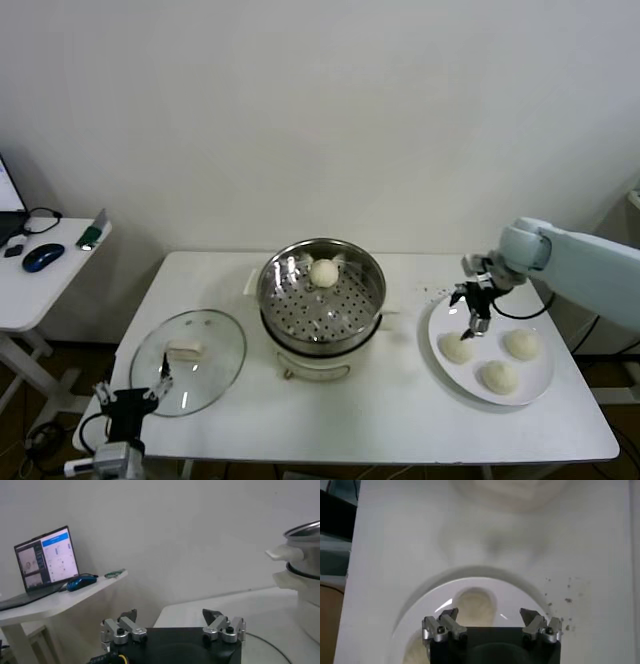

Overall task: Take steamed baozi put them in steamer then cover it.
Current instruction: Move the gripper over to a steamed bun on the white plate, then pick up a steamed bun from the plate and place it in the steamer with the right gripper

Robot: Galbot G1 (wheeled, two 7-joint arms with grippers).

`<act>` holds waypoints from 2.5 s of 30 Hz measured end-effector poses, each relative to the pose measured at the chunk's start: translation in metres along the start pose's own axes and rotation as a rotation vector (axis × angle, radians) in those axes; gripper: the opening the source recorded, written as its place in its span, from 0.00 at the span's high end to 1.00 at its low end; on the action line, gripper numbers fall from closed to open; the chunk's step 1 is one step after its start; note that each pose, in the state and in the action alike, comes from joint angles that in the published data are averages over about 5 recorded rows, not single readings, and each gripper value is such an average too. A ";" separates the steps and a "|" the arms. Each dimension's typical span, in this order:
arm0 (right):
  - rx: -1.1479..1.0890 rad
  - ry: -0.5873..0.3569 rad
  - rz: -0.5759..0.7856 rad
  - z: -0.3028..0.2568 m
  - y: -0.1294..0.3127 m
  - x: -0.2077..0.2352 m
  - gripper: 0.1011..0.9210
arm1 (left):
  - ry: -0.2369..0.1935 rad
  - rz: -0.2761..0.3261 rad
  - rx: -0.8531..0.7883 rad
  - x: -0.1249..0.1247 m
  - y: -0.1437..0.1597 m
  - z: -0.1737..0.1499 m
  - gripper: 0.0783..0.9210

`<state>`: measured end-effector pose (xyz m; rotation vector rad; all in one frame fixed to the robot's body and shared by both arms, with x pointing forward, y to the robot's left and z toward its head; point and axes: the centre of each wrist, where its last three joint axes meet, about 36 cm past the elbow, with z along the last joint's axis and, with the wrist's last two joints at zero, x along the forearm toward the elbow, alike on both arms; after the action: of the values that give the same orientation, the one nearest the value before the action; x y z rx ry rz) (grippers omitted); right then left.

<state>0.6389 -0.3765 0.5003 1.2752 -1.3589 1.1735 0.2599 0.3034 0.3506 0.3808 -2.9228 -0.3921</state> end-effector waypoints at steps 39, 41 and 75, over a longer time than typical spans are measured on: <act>-0.039 0.017 0.019 0.010 -0.018 -0.005 0.30 | 0.003 0.000 -0.002 -0.001 -0.001 0.004 0.12; -0.038 0.006 0.041 0.005 -0.028 0.015 0.30 | 0.000 0.002 0.000 -0.001 -0.002 0.003 0.12; 0.188 -0.178 0.096 -0.330 -0.077 0.126 0.29 | -0.051 0.061 0.021 0.000 -0.026 -0.015 0.12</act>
<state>0.7111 -0.0683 0.6753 1.4911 -1.4799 1.3037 0.2691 0.2754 0.3580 0.2874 -2.9817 -0.3686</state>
